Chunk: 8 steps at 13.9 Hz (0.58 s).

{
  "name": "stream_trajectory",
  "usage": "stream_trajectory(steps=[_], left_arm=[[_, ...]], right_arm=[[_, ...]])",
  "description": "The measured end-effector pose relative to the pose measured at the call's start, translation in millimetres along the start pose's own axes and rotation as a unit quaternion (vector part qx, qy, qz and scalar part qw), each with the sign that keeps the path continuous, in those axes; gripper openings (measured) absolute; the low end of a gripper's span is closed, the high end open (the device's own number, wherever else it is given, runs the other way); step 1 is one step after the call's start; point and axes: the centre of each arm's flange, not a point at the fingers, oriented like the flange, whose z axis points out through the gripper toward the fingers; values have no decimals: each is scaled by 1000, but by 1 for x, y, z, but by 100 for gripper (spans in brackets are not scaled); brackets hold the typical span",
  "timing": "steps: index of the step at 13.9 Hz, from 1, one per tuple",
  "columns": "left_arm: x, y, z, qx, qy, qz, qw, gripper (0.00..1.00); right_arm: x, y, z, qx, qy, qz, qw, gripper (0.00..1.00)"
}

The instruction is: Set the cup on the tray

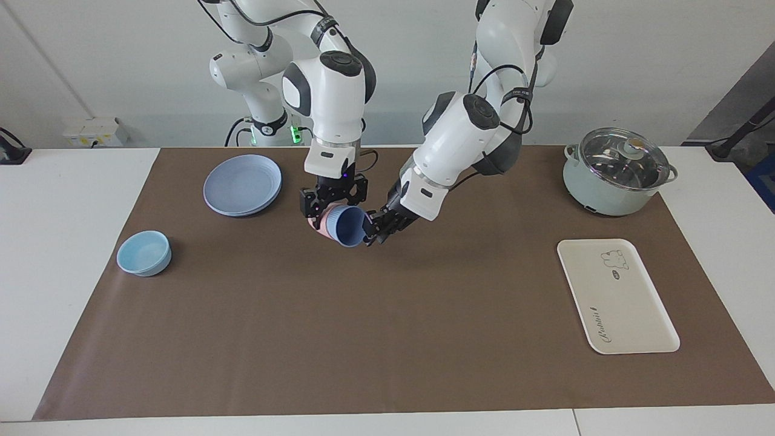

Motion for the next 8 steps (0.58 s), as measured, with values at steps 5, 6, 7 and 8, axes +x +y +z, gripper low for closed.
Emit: stream_trajectory(steps=[5, 6, 7, 8], left_arm=[[26, -8, -26, -19, -32, -37, 999, 38], [34, -11, -33, -26, -35, -41, 998, 38], [40, -13, -38, -33, -37, -43, 998, 38], [44, -15, -41, -39, -39, -45, 997, 38]], right_arm=[[3, 0, -4, 1, 15, 0, 1000, 84], [4, 0, -4, 1, 15, 0, 1000, 84], [4, 0, -4, 1, 15, 0, 1000, 84], [4, 0, -4, 1, 15, 0, 1000, 84]])
